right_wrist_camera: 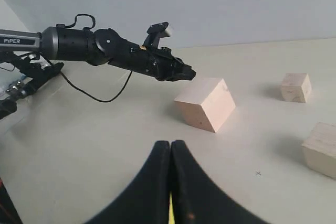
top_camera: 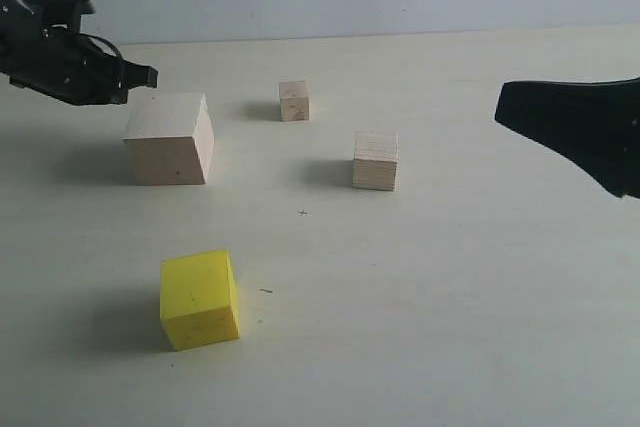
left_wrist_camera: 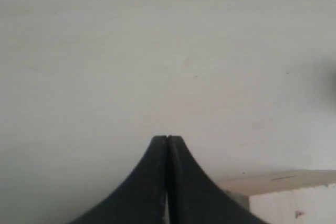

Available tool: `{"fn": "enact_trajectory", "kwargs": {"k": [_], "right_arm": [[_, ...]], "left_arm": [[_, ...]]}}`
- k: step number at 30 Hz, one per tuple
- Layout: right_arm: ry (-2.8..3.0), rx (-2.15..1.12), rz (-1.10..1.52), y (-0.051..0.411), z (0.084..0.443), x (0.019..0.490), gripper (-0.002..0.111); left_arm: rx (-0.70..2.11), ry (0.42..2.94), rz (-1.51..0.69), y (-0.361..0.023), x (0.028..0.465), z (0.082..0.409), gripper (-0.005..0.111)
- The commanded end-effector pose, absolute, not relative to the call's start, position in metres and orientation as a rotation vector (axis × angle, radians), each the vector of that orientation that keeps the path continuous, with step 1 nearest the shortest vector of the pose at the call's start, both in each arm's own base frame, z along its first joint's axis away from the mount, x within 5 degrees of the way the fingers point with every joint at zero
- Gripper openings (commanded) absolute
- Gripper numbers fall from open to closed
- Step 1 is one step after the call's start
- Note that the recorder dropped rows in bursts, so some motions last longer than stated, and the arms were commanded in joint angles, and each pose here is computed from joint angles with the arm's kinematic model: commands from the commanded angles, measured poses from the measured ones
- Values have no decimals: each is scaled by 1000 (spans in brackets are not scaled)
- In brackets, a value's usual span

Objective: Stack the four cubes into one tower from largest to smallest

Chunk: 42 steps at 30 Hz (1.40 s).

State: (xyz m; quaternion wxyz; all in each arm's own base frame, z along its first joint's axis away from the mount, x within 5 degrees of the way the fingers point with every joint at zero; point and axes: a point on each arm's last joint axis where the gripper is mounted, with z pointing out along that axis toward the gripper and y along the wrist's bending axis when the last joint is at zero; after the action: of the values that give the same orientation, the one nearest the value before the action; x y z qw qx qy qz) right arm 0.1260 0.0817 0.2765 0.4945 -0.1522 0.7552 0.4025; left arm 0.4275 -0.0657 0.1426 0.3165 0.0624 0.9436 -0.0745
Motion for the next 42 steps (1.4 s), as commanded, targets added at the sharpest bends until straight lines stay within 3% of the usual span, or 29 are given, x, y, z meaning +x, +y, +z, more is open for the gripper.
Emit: {"fn": "enact_trajectory", "kwargs": {"k": [1, 34, 42], "right_arm": [[1837, -349, 920, 79, 277, 130, 0], [1816, -400, 816, 76, 276, 133, 0], [1822, -379, 787, 74, 275, 135, 0]], "left_arm": [[181, 2495, -241, -77, 430, 148, 0], [481, 2646, -380, -156, 393, 141, 0], [465, 2609, -447, -164, 386, 168, 0]]}}
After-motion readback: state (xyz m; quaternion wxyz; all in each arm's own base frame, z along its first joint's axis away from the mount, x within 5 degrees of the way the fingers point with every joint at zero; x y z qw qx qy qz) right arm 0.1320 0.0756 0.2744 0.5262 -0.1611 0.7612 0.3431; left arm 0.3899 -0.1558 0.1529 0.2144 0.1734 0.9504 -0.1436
